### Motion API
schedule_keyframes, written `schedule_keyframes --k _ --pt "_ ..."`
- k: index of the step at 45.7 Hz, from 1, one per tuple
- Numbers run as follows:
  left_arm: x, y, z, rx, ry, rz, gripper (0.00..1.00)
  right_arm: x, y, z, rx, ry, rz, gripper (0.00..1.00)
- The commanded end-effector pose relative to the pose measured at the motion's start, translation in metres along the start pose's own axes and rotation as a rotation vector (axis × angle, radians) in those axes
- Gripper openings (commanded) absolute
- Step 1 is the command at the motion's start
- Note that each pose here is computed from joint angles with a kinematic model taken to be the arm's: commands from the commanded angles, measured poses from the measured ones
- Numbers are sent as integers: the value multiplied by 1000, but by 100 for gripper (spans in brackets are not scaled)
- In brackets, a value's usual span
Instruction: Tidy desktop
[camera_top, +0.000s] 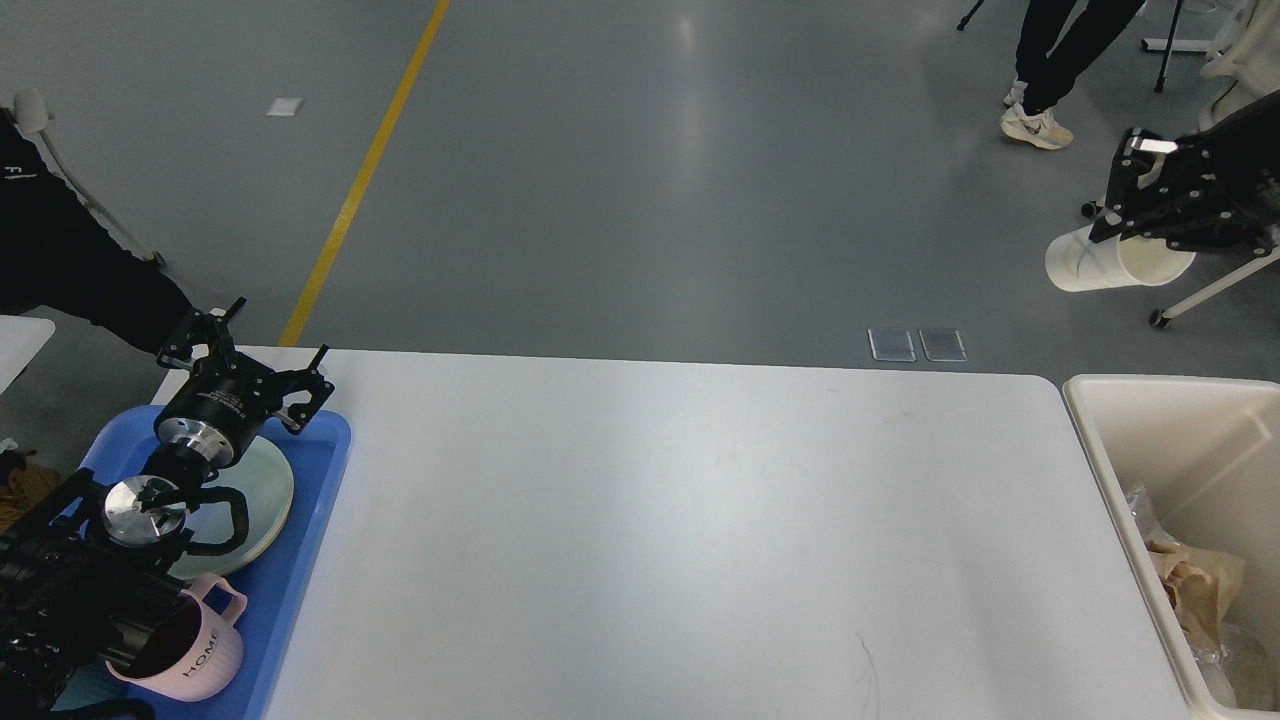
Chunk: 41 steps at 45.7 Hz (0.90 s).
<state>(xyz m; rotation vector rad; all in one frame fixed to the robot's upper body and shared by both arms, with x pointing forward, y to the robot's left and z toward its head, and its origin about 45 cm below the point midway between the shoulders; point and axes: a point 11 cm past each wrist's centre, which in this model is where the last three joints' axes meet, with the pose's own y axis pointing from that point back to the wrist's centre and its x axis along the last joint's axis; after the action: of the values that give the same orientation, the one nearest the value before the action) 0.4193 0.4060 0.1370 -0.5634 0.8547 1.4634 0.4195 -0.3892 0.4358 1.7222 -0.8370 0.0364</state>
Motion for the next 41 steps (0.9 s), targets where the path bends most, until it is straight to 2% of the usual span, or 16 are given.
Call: schedule_keyframes --k 1,6,10,20,22,25,26,34,41 --pt "0 0 0 1 -1 0 97 17 9 5 21 -25 66 0" --pt "0 0 0 0 0 0 97 26 -2 33 -25 -67 135 0" --pt "0 0 0 0 0 0 97 25 -28 82 -104 -134 209 0" --pt "0 0 0 0 0 0 97 21 -64 194 -326 -197 439 1" --pt "0 0 0 0 0 0 97 20 -70 208 -349 -198 464 28" --pt "0 0 0 0 0 0 97 24 -75 224 -365 -208 518 87" --pt "0 0 0 0 0 0 97 26 -77 229 -368 -212 533 100" --pt "0 0 0 0 0 0 97 -14 -114 280 -419 -273 505 100" --pt "0 0 0 0 0 0 97 -39 -145 276 -350 -370 467 100"
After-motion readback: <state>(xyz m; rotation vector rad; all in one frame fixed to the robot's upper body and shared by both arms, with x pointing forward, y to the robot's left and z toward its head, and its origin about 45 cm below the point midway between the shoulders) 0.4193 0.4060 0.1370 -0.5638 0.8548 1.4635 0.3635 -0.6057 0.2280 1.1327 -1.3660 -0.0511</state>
